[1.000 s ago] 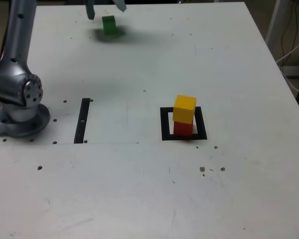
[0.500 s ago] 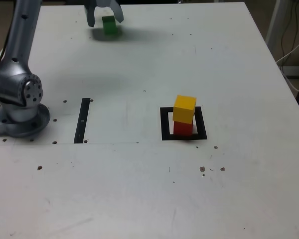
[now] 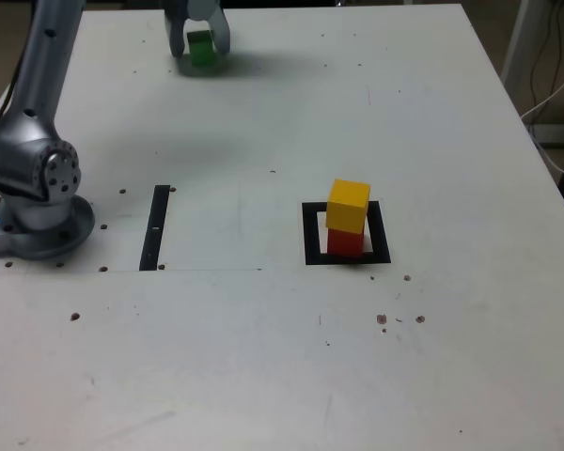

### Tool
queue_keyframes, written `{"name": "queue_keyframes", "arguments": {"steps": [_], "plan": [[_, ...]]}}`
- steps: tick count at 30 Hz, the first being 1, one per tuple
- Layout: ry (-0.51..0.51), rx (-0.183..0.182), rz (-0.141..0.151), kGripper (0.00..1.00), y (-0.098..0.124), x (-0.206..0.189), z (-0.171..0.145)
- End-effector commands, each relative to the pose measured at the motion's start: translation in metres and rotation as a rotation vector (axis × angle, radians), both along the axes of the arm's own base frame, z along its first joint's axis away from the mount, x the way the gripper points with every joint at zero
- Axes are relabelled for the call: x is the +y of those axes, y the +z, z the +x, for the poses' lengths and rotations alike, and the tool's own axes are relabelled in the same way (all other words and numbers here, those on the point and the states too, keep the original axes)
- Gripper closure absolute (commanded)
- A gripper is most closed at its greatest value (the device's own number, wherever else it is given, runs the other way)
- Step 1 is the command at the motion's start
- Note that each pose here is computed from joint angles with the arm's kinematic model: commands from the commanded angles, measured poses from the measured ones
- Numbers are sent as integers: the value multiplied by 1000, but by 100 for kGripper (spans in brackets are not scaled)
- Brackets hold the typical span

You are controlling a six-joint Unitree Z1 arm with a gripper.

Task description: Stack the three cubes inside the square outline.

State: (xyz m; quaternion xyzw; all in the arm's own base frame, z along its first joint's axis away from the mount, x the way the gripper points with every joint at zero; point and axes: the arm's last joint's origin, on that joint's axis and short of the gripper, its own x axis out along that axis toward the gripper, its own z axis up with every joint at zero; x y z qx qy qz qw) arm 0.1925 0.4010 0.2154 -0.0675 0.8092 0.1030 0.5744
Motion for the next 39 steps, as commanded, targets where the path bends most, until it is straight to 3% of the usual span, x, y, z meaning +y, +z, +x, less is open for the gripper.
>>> {"name": "queue_keyframes", "arguments": {"steps": [1, 10, 17, 19, 27, 33, 39], "plan": [[2, -2, -2, 62, -1, 0, 1], [7, -30, 2, 74, 9, -4, -1], [-39, -107, 78, 84, 59, -36, 15], [-62, -117, 89, 86, 72, -52, 26], [-160, -114, 70, 88, 107, -140, 63], [-242, -137, 62, 88, 131, -217, 84], [-257, -161, 39, 88, 139, -284, 98]]}}
